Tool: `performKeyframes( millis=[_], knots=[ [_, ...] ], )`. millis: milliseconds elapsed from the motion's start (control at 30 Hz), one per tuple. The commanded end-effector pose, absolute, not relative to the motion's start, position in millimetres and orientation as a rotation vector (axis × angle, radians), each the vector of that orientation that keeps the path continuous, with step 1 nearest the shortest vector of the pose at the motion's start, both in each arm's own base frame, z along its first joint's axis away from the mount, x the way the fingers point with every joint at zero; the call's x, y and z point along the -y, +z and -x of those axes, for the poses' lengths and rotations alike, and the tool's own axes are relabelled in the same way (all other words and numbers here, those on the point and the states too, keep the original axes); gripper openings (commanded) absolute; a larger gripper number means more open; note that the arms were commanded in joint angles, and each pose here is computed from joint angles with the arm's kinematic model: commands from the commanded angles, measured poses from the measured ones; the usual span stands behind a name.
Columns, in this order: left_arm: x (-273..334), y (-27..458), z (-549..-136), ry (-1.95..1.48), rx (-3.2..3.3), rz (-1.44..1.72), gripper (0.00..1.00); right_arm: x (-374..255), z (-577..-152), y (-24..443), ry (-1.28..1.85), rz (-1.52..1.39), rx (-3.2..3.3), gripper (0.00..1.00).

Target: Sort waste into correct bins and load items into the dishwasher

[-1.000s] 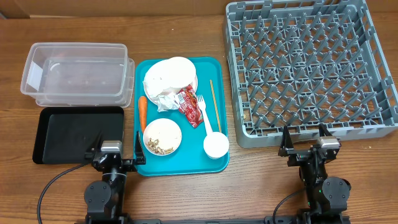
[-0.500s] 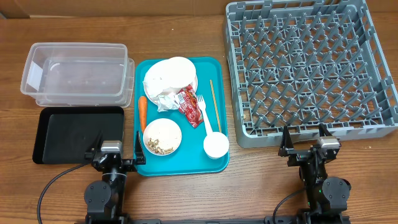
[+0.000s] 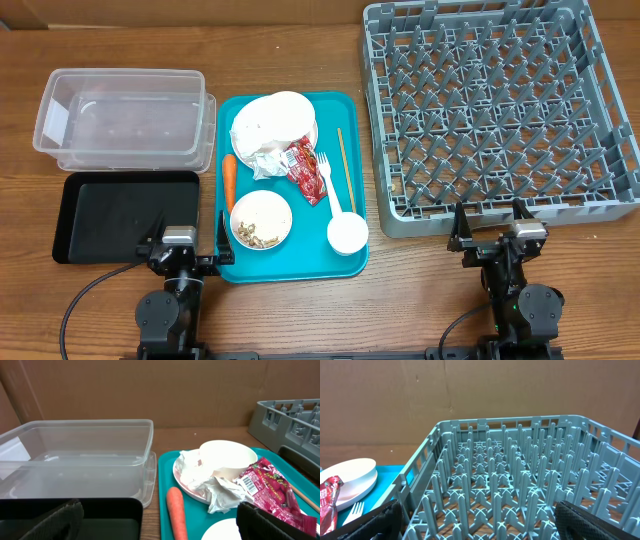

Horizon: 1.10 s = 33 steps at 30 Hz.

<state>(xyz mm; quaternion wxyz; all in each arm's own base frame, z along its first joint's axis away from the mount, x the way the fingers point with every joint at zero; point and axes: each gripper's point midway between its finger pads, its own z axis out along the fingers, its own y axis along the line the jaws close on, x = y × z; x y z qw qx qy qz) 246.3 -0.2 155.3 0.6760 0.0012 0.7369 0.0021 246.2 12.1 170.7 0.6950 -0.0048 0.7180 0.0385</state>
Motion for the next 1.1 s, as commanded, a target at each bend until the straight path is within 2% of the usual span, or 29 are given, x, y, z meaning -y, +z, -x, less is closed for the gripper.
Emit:
performKeyframes(
  millis=[0, 333, 733, 1067],
  knots=[
    [0.7, 155.6, -246.2, 0.016, -1.649, -0.02, 1.0, -11.3, -246.2, 170.0, 0.083, 0.009, -1.594, 1.0],
    [0.6, 156.0, -246.3, 0.015, -1.647, -0.018, 1.0, -11.3, -246.2, 170.0, 0.083, 0.009, -1.594, 1.0],
    [40.4, 176.0, -239.4, -0.244, -1.608, -0.125, 1.0, -11.3, -246.2, 169.9, 0.083, 0.009, -1.594, 1.0],
    [40.7, 262.5, -218.3, -0.24, -1.517, -0.134, 1.0, -11.3, -246.2, 170.0, 0.083, 0.009, -1.594, 1.0]
  ],
)
